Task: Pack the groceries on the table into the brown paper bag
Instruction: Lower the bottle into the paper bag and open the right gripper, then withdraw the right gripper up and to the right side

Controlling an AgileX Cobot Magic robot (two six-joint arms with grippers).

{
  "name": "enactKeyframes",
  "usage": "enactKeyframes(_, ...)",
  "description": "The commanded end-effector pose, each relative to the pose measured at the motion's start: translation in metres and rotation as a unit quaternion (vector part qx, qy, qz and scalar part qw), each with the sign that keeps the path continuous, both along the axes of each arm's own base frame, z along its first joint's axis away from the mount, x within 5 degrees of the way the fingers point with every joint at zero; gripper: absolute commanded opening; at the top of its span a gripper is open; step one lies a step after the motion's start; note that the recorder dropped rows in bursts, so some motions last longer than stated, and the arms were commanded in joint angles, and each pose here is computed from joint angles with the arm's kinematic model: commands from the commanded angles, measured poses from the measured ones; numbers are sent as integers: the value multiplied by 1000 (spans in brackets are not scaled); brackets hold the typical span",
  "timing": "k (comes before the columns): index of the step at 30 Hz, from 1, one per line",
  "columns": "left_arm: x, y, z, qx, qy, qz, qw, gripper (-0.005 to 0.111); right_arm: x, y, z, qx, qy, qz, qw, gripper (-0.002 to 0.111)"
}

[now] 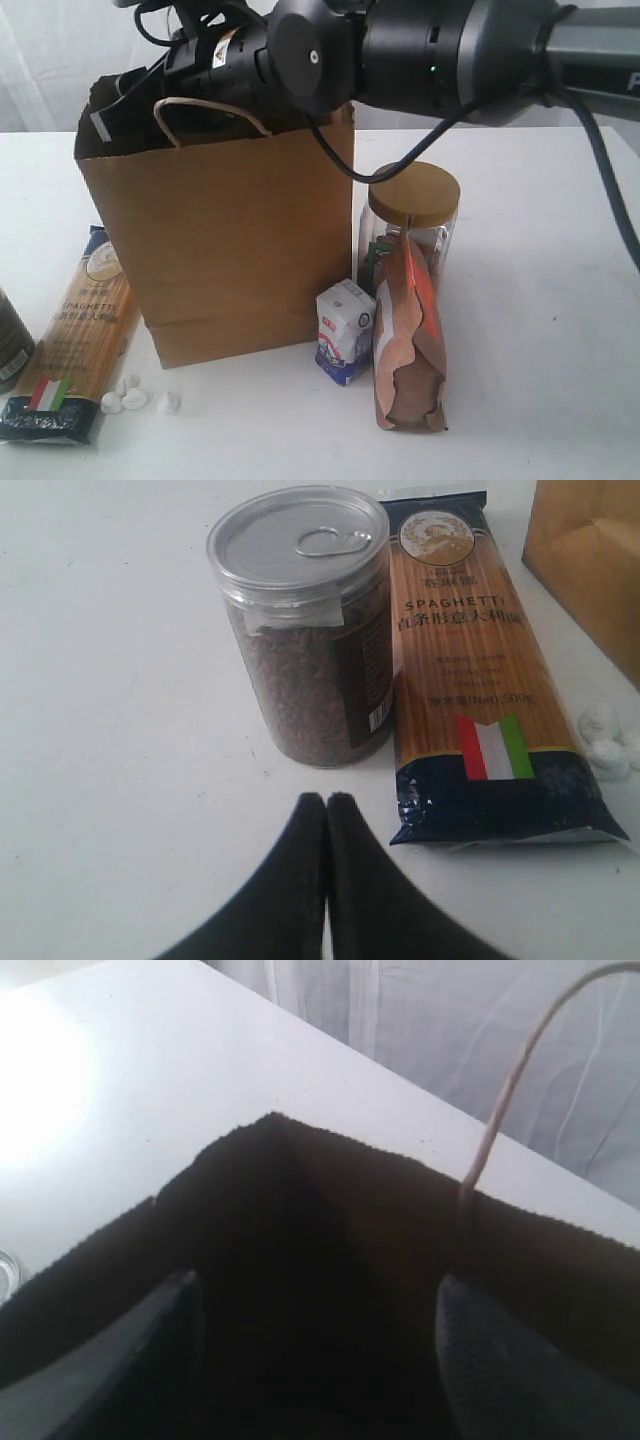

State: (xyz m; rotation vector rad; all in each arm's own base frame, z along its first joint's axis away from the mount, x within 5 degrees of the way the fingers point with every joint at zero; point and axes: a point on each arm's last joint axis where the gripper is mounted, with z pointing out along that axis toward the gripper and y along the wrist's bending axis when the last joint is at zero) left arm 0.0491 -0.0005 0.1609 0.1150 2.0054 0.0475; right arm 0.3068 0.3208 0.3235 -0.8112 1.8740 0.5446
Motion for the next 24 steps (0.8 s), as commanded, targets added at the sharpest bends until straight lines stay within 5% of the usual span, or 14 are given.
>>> enactKeyframes(1,0,0,-1,-5,4,4,1000,0,0,-2,4,-2,-3,0,1000,63)
enactKeyframes(13,0,0,-1,-5,4,4,1000,0,-3,-5,7,-7,1,3,1000,63)
enactKeyframes(24,0,0,-1,-5,4,4,1000,0,-39,-41,76,11,-29,11,999,62)
